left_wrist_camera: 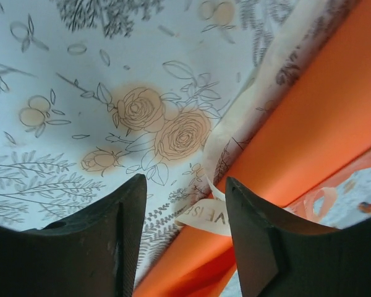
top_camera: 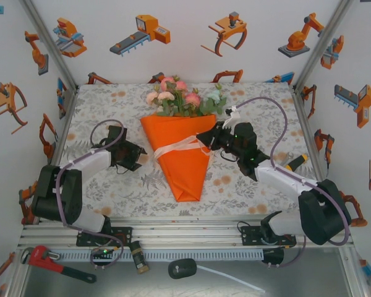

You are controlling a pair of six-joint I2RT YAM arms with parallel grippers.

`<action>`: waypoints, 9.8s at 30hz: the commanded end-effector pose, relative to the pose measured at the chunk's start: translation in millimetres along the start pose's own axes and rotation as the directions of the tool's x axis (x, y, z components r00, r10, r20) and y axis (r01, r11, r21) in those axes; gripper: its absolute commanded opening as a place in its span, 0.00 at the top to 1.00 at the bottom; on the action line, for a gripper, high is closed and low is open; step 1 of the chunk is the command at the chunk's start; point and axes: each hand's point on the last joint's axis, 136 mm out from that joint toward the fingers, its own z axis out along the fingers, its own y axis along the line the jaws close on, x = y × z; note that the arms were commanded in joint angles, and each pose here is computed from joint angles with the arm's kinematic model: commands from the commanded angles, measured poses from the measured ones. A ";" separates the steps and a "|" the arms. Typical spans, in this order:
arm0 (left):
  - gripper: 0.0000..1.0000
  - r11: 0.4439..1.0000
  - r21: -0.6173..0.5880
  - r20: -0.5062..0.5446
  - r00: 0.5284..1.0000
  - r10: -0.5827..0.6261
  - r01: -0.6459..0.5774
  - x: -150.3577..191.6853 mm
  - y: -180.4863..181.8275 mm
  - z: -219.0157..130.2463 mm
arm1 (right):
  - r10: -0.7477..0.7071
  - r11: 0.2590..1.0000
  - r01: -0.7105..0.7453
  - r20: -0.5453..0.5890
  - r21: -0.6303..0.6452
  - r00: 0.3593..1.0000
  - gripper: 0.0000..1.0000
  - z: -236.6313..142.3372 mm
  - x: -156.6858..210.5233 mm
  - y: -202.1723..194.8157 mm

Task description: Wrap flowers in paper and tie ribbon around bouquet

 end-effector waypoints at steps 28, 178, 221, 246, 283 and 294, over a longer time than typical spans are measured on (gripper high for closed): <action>1.00 0.970 -0.045 0.177 0.957 -0.229 0.241 -91.6 32.3 -36.1 | 0.066 0.686 -0.454 0.573 0.568 0.817 1.00 -151.1 -129.4 -160.7; 0.62 -0.579 0.343 0.138 -0.570 0.810 -0.740 128.8 -63.8 10.1 | -0.768 0.608 0.611 -0.181 -0.507 0.614 1.00 18.1 59.6 40.8; 1.00 0.941 -0.187 0.222 0.921 0.322 -0.284 -128.6 50.9 -38.4 | 0.193 0.404 -0.255 0.191 0.878 0.963 1.00 -129.7 35.8 -277.4; 1.00 0.842 0.031 0.106 0.839 0.533 -0.539 -68.6 -11.2 -13.5 | -0.567 0.809 0.390 -0.413 -0.439 0.712 0.18 104.4 139.2 26.3; 1.00 0.877 -0.110 0.130 0.868 0.480 -0.468 -67.7 35.2 -26.9 | 0.153 0.881 -0.080 -0.120 0.466 0.981 1.00 7.2 80.3 -167.1; 1.00 0.933 -0.167 0.210 0.913 0.351 -0.320 -101.6 64.5 -40.1 | 0.302 0.668 -0.290 0.106 0.685 0.947 1.00 -68.5 82.5 -239.1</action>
